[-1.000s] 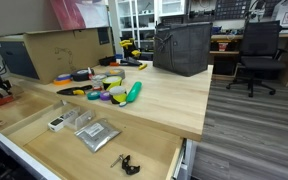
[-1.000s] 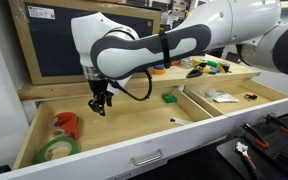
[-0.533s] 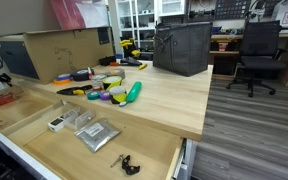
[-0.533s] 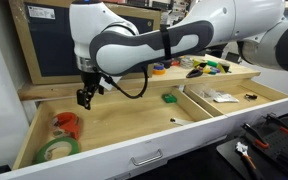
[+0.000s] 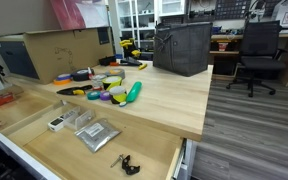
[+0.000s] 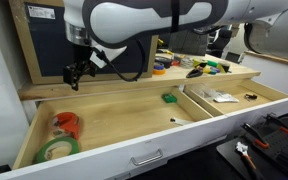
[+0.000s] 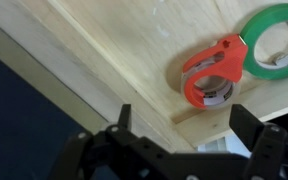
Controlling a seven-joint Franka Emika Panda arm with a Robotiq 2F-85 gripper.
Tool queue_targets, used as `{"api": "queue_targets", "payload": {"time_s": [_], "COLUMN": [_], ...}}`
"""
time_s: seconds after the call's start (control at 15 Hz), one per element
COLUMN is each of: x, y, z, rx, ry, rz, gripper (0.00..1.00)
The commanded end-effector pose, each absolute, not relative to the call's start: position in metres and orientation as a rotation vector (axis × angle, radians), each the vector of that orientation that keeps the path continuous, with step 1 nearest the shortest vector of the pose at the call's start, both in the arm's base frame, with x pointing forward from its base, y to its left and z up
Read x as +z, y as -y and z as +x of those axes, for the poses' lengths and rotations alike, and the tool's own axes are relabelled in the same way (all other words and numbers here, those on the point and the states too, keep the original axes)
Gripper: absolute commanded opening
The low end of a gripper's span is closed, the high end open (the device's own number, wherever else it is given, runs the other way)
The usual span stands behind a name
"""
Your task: Put the tape and tape dispenser into the drawer
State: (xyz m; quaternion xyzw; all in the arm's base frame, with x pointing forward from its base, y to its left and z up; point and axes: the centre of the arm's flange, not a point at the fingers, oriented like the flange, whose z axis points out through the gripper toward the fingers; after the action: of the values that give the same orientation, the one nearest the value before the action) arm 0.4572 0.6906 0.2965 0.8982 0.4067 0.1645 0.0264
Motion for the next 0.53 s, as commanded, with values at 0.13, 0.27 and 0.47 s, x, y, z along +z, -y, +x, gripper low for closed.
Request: {"api": "queue_targets", "payload": {"time_s": [0.13,0.27,0.47], "x": [0.353,0.370,0.395], "y": [-0.629,-0.624,-0.615], "z": [0.423,0.428,0.438], "rx": [0.547,0.576,0.626], "ry": [-1.195,-1.156,-1.098], "rz": [2.792,2.823,2.868], "gripper": [1.00,1.00,1.00]}}
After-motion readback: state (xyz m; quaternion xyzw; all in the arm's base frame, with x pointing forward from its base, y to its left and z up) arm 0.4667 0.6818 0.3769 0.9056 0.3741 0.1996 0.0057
